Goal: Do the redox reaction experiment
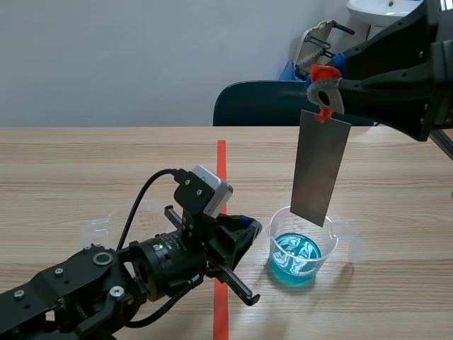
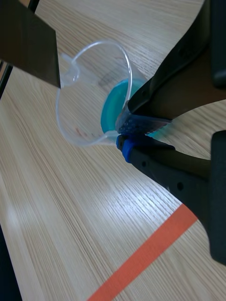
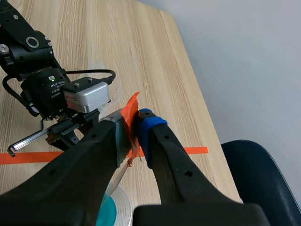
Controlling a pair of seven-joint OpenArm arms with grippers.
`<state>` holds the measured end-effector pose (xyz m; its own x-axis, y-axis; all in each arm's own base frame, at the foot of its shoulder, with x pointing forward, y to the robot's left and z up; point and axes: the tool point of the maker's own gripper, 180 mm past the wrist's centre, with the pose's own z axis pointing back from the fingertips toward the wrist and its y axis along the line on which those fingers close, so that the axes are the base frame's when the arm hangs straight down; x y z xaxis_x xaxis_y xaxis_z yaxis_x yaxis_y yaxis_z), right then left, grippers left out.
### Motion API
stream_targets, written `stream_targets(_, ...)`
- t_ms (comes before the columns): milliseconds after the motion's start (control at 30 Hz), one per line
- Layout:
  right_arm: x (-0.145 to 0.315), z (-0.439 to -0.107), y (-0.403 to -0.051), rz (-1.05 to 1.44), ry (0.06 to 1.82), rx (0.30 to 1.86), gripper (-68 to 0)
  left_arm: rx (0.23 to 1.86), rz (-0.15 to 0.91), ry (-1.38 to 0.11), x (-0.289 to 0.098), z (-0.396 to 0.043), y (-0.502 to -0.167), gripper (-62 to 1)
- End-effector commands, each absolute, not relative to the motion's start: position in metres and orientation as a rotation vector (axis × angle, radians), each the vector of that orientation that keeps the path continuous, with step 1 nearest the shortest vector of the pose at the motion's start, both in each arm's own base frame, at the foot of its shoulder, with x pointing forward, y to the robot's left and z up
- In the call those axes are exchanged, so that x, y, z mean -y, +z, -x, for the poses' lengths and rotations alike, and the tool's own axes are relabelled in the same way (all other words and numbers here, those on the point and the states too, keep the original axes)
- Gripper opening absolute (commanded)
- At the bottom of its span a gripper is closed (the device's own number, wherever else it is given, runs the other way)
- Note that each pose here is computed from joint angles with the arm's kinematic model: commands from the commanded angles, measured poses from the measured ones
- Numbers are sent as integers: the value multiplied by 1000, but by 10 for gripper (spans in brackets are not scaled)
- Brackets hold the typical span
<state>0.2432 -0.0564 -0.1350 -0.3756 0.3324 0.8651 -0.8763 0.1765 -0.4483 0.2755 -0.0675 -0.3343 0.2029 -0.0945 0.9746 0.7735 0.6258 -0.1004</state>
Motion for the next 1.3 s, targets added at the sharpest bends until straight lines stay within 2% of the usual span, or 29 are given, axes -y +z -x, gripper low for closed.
stream_targets(0, 53, -243, -121, -579, 1442, 1439, -667, 1278, 718, -660, 77, -279, -316, -569)
stream_targets(700, 53, -243, -121, -579, 1442, 1439, -667, 1294, 739, -654, 86, -281, -308, -571)
stream_targets(1267, 53, -243, -121, -579, 1442, 1439, -667, 1263, 733, -717, 30, -214, -296, -570)
